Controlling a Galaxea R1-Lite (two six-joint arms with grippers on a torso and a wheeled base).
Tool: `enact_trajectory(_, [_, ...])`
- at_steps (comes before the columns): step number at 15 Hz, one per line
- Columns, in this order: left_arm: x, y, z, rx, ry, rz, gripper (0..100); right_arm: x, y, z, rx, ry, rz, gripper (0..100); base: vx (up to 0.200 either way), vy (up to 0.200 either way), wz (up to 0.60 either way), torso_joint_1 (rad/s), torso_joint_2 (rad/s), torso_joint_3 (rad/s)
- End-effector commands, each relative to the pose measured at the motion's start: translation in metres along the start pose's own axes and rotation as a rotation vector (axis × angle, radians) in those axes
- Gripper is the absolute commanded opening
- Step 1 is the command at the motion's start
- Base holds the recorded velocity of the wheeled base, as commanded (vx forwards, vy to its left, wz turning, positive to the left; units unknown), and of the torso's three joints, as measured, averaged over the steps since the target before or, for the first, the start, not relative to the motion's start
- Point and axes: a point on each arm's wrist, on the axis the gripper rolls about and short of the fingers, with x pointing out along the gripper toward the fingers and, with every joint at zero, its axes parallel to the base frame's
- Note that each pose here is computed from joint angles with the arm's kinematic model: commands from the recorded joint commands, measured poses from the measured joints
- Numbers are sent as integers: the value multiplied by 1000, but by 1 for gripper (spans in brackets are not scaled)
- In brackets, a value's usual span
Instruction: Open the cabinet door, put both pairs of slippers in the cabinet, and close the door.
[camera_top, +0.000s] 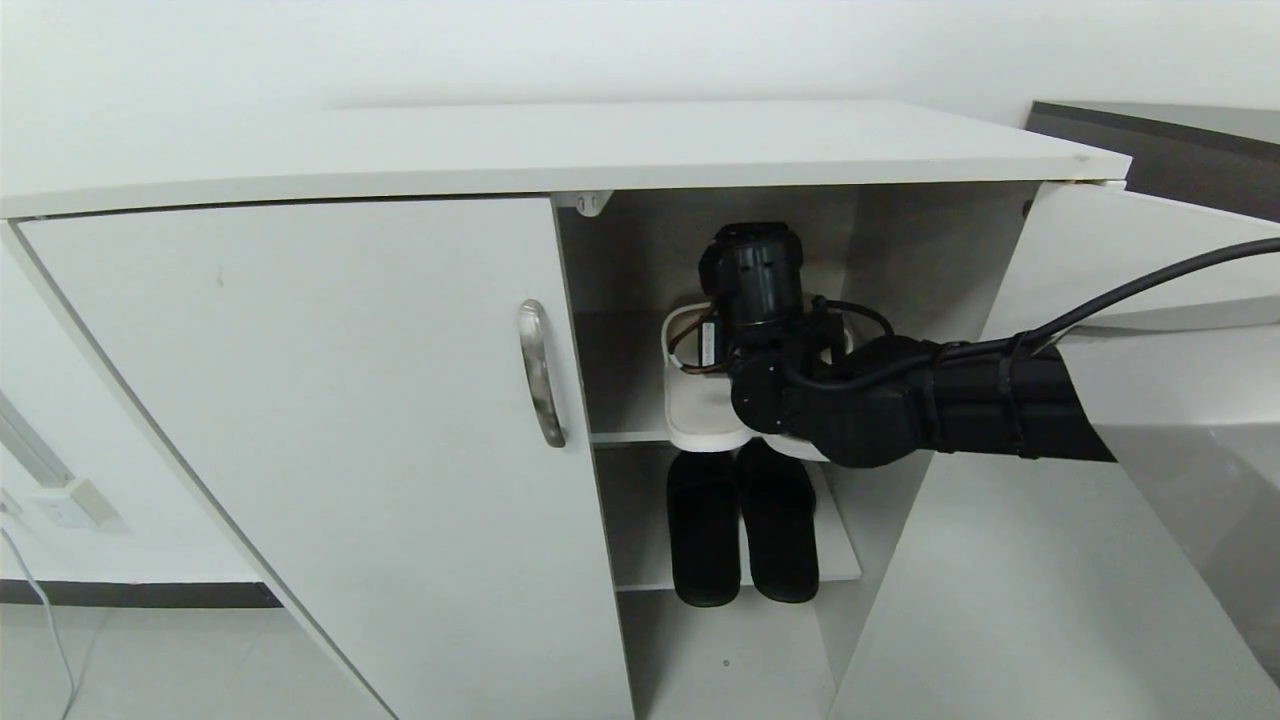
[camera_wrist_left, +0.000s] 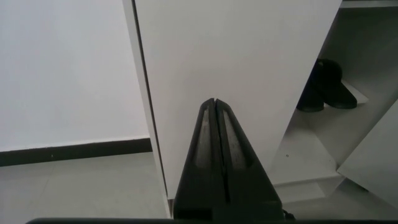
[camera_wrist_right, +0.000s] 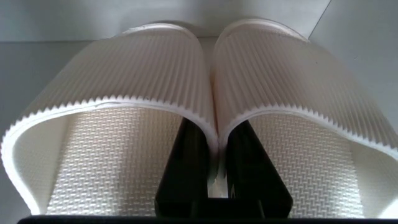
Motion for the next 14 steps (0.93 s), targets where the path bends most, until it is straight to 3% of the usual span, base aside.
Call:
enact_trajectory(1, [0,0,0,0,1,0,0,3,1,-5,-6,7,-4,0,0,0,0,0,0,0])
enact_trajectory(2, [0,0,0,0,1,0,0,2,1,-5,-5,6,-2,0,0,0,0,0,0,0])
enact_trajectory(3, [0,0,0,0,1,0,0,2,1,-5,-5,6,-2,100,0,0,0,0,0,0])
enact_trajectory(14, [0,0,0,0,1,0,0,-20,-4,-4,-23,24,13,100,0,0,0,0,0,0])
